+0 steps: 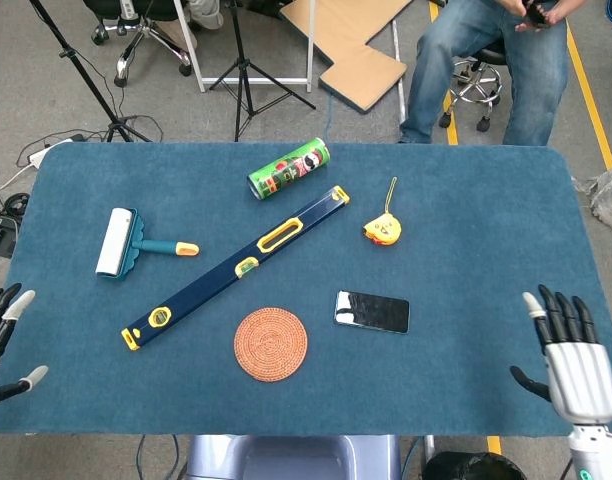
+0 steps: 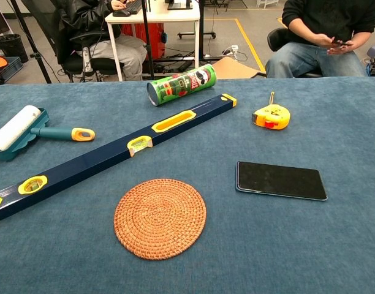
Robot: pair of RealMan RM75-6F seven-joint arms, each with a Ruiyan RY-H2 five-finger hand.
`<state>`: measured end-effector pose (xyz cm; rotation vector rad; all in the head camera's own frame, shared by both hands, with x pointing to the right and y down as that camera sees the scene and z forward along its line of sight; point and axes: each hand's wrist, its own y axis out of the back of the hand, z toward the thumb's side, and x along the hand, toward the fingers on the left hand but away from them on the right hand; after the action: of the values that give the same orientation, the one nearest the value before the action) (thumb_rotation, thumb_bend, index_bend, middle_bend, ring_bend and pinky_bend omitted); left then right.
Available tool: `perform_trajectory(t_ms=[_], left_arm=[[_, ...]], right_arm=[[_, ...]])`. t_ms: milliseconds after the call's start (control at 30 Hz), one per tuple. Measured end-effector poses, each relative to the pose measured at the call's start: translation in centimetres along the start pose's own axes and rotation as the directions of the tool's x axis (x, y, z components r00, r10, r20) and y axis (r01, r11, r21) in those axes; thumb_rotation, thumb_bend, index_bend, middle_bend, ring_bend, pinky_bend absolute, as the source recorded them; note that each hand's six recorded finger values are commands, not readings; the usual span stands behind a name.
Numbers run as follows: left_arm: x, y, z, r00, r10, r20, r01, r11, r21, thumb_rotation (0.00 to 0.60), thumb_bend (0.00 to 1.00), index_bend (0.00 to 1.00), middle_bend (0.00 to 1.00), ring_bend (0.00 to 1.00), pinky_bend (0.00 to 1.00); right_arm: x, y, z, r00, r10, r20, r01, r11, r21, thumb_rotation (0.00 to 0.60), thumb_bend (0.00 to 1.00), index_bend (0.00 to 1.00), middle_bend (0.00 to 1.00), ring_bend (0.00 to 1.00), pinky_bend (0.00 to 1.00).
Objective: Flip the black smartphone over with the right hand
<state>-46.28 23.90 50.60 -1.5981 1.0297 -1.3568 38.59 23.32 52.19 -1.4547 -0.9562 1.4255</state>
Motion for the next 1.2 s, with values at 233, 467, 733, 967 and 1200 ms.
perform_trajectory(t_ms=[233, 467, 733, 967, 1200], left_arm=[[0.7, -0.7, -0.4, 0.999, -0.023, -0.026, 0.023, 1.0, 0.01, 0.6, 0.0, 0.0, 0.0, 0.0, 0.0], [1.8, -1.5, -0.8, 0.997, -0.051, -0.055, 0.052, 0.998, 0.021, 0.6, 0.0, 0.0, 0.0, 0.0, 0.0], [2.9, -2.3, -1.5, 0.992, -0.08, -0.094, 0.083, 0.996, 0.022, 0.6, 0.0, 0.0, 0.0, 0.0, 0.0], [3.4, -2.9, -1.5, 0.99, -0.096, -0.104, 0.1, 0.994, 0.037, 0.6, 0.0, 0.0, 0.0, 0.0, 0.0], [3.7, -3.3, -1.5, 0.988, -0.106, -0.113, 0.112, 0.993, 0.043, 0.6, 0.0, 0.0, 0.0, 0.0, 0.0]], right_arm=[[-5.1, -3.8, 5.2, 0.969, 0.192, -0.155, -0.183, 0.981, 0.07, 0.6, 0.0, 0.06, 0.06, 0.0, 0.0], [-9.9, -7.5, 11.4, 0.932, 0.304, -0.196, -0.27, 0.945, 0.184, 0.6, 0.0, 0.1, 0.12, 0.0, 0.0], [-13.4, -10.9, 19.0, 0.9, 0.372, -0.226, -0.285, 0.896, 0.34, 0.6, 0.0, 0.14, 0.15, 0.0, 0.0], [-14.1, -12.7, 21.8, 0.882, 0.43, -0.193, -0.302, 0.83, 0.47, 0.6, 0.0, 0.19, 0.2, 0.0, 0.0], [-14.2, -14.0, 23.1, 0.87, 0.462, -0.174, -0.324, 0.801, 0.503, 0.6, 0.0, 0.22, 0.22, 0.0, 0.0]])
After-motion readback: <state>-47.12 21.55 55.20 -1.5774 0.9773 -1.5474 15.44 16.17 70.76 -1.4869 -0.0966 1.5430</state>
